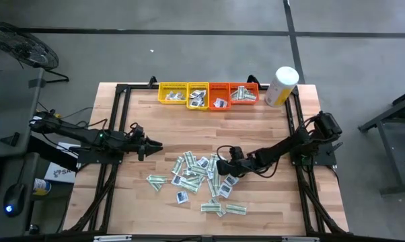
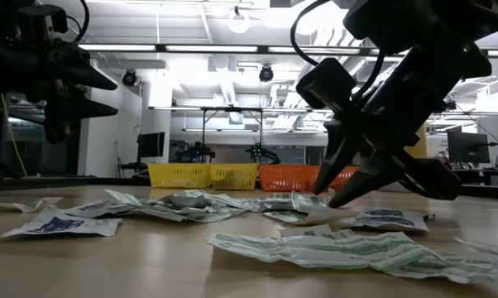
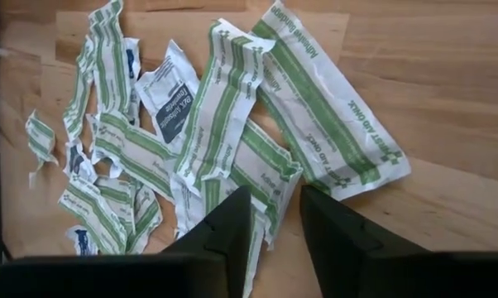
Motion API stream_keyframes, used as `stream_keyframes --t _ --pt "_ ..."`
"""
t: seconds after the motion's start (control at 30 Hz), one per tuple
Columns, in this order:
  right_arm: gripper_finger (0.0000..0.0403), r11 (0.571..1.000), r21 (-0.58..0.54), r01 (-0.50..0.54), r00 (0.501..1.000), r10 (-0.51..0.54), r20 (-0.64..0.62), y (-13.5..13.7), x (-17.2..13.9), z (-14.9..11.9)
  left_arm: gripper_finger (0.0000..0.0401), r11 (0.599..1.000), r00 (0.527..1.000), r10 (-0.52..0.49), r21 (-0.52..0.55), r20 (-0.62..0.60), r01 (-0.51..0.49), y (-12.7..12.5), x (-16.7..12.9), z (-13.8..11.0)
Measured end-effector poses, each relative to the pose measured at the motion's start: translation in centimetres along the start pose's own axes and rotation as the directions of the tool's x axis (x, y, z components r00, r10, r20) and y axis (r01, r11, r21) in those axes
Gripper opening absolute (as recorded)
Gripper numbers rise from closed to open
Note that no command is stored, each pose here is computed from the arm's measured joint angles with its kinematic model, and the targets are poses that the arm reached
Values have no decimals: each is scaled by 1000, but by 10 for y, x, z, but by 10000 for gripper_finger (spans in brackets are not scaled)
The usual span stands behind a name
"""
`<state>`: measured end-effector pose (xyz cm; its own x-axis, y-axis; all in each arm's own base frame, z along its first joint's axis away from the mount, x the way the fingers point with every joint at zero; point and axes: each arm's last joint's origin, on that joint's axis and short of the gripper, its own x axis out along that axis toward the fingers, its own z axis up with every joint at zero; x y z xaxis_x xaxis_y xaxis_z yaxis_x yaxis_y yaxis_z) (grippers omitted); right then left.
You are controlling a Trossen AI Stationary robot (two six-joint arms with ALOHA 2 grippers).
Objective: Pick & Place First Aid Supplies
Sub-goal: Put the green pad into the right orange bin
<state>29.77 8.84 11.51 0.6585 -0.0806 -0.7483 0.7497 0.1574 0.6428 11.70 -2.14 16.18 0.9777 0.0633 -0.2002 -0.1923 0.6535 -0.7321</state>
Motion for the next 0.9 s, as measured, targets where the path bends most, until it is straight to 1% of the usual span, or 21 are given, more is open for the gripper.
stream_keyframes --t 0.37,0.73,0.9 --pt "62 1000 0 -2 1000 2 -2 0 0 0 179 1000 1000 0 0 0 0 0 0 0" --pt "5 999 -39 -35 999 35 -5 6 -6 1 179 1000 1000 0 0 0 0 0 0 0" --pt "4 997 -49 -63 998 62 -6 11 -16 4 179 1000 1000 0 0 0 0 0 0 0"
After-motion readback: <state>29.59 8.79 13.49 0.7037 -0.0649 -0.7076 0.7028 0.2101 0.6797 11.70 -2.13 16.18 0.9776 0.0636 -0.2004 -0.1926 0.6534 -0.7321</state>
